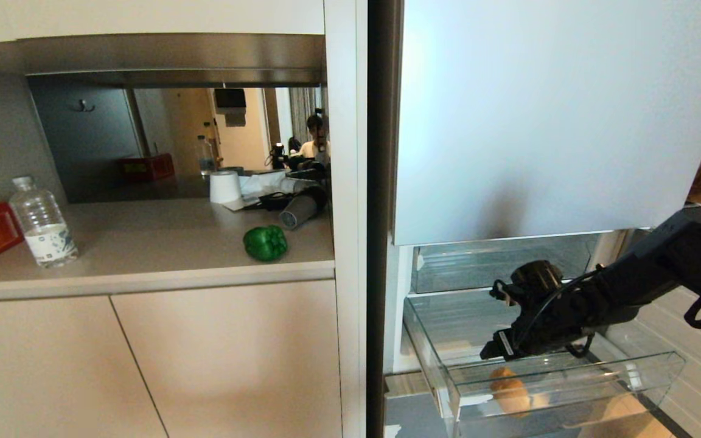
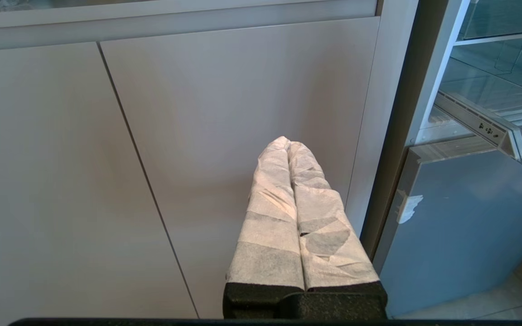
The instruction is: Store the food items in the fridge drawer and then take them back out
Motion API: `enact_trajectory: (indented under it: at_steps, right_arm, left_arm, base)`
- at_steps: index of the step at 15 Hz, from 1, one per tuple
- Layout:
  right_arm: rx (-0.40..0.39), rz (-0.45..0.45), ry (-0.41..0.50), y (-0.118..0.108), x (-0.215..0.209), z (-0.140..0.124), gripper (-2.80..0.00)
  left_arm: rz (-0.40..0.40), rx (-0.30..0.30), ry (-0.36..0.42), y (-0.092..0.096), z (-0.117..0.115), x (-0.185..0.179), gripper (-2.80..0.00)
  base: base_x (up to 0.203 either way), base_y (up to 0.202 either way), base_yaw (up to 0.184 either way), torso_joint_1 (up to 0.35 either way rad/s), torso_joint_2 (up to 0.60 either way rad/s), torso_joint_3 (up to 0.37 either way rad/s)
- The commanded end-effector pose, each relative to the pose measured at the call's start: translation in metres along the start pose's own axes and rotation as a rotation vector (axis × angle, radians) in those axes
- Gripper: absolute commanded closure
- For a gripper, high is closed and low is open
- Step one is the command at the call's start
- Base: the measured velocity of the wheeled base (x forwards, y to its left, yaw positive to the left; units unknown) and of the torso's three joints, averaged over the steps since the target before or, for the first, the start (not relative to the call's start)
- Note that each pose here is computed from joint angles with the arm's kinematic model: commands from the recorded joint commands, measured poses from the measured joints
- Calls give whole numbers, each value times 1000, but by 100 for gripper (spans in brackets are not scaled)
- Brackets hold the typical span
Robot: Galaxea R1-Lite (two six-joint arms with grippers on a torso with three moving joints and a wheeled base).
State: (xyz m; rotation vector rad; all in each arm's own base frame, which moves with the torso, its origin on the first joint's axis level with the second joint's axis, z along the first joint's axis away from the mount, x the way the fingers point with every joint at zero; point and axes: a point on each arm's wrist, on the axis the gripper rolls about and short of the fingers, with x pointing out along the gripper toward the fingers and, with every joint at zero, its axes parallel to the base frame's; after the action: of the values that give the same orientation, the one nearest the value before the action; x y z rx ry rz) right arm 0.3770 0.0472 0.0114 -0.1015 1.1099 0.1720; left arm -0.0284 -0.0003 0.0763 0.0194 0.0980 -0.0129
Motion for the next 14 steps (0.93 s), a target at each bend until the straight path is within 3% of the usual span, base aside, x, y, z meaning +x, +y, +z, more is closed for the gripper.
enact_trajectory:
  at_steps: [1,5,11,14]
  right_arm:
    - [-8,2,19,-1,-6,4,-280]
    - [1,1,38,-2,-5,-1,-280]
    - [64,-23,68,-31,0,-11,-280]
    - [47,-22,88,-35,8,-14,-280]
  left_arm:
    - [0,0,0,0,0,0,0]
    - [0,0,-1,0,0,0,0]
    - [1,0,-1,0,0,0,0]
    - [0,0,-1,0,0,0,0]
  base:
    - [0,0,0,0,0,0]
    - [0,0,0,0,0,0]
    - [0,0,0,0,0,0]
    - [0,0,0,0,0,0]
